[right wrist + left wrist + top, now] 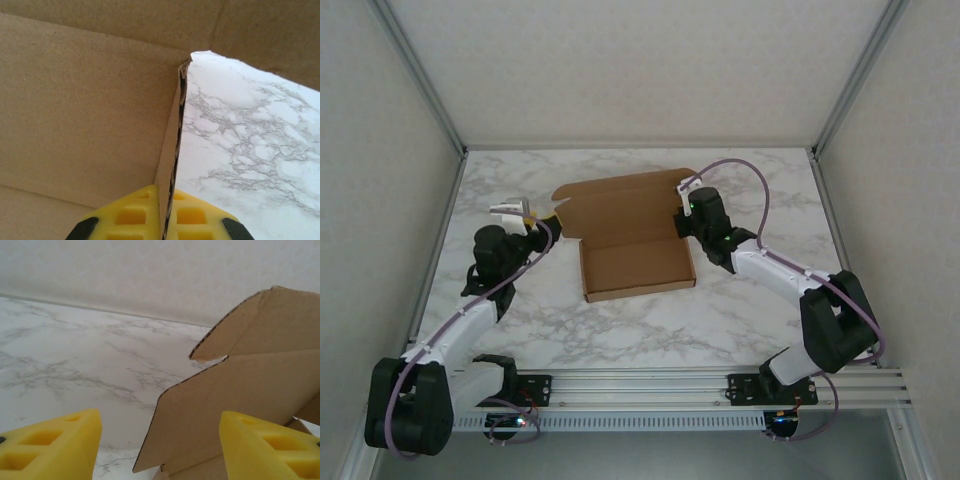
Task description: Fold the paper box
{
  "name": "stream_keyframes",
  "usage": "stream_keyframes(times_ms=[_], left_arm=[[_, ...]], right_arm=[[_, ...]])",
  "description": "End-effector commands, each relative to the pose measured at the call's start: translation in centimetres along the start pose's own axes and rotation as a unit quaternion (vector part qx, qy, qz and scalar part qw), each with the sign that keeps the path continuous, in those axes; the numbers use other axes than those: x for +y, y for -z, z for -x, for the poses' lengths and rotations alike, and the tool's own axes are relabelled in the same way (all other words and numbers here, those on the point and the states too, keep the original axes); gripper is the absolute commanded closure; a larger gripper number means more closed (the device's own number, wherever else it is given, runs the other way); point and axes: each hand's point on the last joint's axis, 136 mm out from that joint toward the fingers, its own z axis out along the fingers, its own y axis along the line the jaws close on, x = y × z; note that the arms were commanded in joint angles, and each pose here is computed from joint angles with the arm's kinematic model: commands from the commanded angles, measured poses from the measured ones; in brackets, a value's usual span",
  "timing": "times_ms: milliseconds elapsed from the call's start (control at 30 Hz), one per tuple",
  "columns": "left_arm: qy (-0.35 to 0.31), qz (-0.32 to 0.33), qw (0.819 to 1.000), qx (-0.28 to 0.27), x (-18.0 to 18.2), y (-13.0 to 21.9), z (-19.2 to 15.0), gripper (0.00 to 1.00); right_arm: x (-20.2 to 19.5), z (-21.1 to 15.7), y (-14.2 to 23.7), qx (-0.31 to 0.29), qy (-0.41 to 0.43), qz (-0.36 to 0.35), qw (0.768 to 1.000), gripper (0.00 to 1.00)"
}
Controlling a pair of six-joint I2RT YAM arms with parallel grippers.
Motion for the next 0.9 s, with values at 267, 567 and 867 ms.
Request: stream_keyframes(times_ms=[267,567,867], left_arm=[[-0.049,-0.123,0.991,-0.034,-2.6,-1.5,0.5,0.27],[-0.086,-0.135,0.987,-0.016,-2.2,-4.4,-0.2,0.27],[-0.101,-0.124,0.987,-0.011,-1.6,-5.6,-0.8,0.45]], right_arm=[[-0.8,0.5,0.7,-0.015,-0.024,0.002,1.000,1.00],[-0.2,0.3,0.3,-0.008,-0.027,0.017,0.999,1.00],[0.2,0.4,-0.1,0.001,-0.042,0.027,0.999,1.00]])
